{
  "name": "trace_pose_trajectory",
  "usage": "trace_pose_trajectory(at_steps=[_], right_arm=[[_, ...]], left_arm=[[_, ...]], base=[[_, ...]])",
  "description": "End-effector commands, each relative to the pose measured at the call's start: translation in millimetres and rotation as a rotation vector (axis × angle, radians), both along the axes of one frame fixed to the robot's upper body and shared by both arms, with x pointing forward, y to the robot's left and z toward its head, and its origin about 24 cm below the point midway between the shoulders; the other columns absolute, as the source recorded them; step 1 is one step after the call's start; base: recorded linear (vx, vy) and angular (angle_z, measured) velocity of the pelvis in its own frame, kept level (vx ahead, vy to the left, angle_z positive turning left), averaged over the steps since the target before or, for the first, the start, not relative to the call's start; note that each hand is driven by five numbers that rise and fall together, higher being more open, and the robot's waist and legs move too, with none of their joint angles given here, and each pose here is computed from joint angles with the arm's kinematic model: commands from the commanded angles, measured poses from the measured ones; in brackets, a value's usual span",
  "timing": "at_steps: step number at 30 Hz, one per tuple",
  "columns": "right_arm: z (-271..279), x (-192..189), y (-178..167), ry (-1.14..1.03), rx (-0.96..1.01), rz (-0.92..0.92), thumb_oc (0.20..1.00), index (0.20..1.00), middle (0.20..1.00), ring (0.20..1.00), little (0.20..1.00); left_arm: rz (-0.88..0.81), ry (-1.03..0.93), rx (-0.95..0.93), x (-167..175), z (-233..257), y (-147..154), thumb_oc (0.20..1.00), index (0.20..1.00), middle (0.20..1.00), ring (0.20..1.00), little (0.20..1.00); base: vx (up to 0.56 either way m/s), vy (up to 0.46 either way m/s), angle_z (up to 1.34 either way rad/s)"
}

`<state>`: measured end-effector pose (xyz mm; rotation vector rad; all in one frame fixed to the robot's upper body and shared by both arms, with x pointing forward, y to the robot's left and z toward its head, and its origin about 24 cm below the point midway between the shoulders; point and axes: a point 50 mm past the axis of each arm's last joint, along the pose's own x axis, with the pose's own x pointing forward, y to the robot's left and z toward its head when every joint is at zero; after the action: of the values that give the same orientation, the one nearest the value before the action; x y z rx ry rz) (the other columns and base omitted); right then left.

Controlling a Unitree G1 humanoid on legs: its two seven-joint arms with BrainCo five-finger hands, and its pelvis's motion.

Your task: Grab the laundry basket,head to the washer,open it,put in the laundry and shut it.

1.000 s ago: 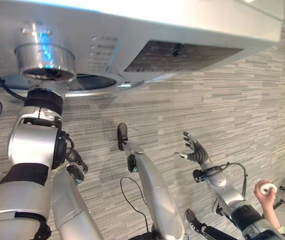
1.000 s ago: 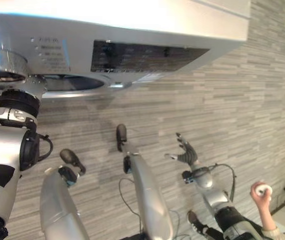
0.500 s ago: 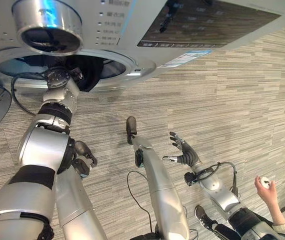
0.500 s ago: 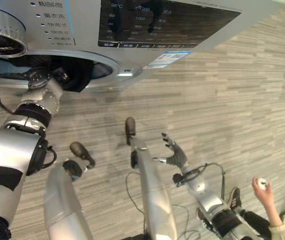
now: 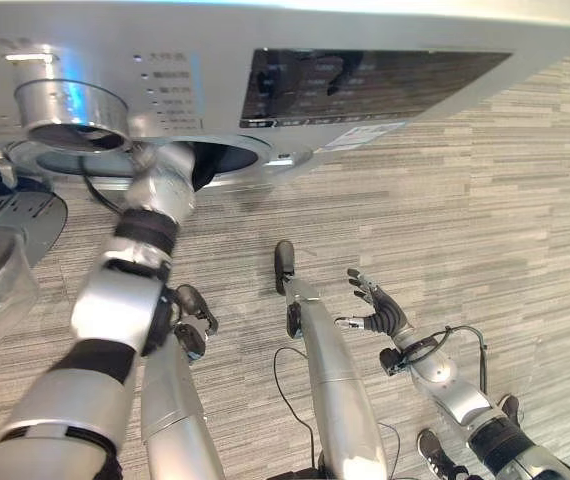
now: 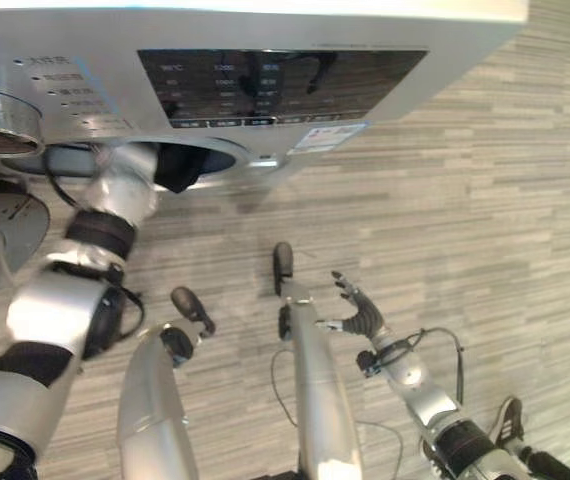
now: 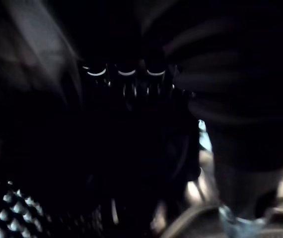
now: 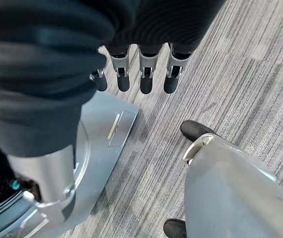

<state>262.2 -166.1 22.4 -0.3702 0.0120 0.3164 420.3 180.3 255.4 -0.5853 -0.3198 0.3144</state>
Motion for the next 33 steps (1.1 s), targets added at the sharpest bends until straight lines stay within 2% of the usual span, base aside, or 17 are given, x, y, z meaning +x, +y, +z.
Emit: trace_pose_trajectory(at_steps=[1, 4, 6, 8, 14, 19, 25, 26, 28, 31, 33], right_arm=[[10, 0, -17, -0.054, -0.057, -0.02, 1.0, 1.0, 1.0, 1.0, 1.0], [12, 1, -20, -0.06, -0.08, -0.005, 1.0, 1.0, 1.0, 1.0, 1.0], [11, -1, -22, -0.051, -0.079, 0.002, 1.0, 1.0, 1.0, 1.0, 1.0], [13, -1, -24, -0.055, -0.079, 0.004, 1.0, 1.0, 1.0, 1.0, 1.0], [13, 1, -23, -0.06, -0.071, -0.003, 1.0, 1.0, 1.0, 1.0, 1.0], [14, 1, -21, -0.065, -0.066, -0.003, 1.0, 1.0, 1.0, 1.0, 1.0], [17, 3, -16, -0.078, -0.063, 0.013, 1.0, 1.0, 1.0, 1.0, 1.0], [17, 3, -17, -0.076, -0.058, 0.008, 1.0, 1.0, 1.0, 1.0, 1.0], [17, 3, -17, -0.077, -0.056, 0.005, 1.0, 1.0, 1.0, 1.0, 1.0], [14, 2, -20, -0.071, -0.049, -0.027, 1.0, 1.0, 1.0, 1.0, 1.0], [14, 1, -19, -0.07, -0.045, -0.03, 1.0, 1.0, 1.0, 1.0, 1.0]], left_arm=[[0.11, -0.04, 0.175, -3, 58, 20, 1.0, 1.0, 1.0, 1.0, 1.0], [0.191, 0.182, 0.407, -1, 31, 52, 1.0, 1.0, 1.0, 1.0, 1.0], [0.212, 0.277, 0.521, -1, 16, 62, 1.0, 1.0, 1.0, 1.0, 1.0], [0.214, 0.336, 0.536, -1, -1, 65, 1.0, 1.0, 1.0, 1.0, 1.0], [0.165, 0.456, 0.519, 1, -50, 48, 1.0, 1.0, 1.0, 1.0, 1.0], [0.108, 0.457, 0.465, 2, -68, 29, 1.0, 1.0, 1.0, 1.0, 1.0], [0.1, 0.453, 0.441, 2, -71, 26, 1.0, 1.0, 1.0, 1.0, 1.0], [0.087, 0.399, 0.347, 4, -61, 21, 1.0, 1.0, 1.0, 1.0, 1.0], [0.078, 0.364, 0.299, 5, -55, 18, 1.0, 1.0, 1.0, 1.0, 1.0], [0.069, 0.194, 0.088, 6, -21, 17, 1.0, 1.0, 1.0, 1.0, 1.0], [0.068, 0.172, 0.063, 5, -16, 18, 1.0, 1.0, 1.0, 1.0, 1.0]], base=[[-0.04, -0.025, -0.08], [-0.03, -0.014, -0.13], [-0.02, -0.024, -0.05], [-0.03, -0.036, 0.01], [-0.03, -0.023, 0.16], [-0.01, -0.013, 0.08], [0.0, 0.005, 0.02], [0.0, 0.0, 0.0], [0.01, 0.009, 0.02], [0.04, 0.04, 0.0], [0.03, 0.044, -0.02]])
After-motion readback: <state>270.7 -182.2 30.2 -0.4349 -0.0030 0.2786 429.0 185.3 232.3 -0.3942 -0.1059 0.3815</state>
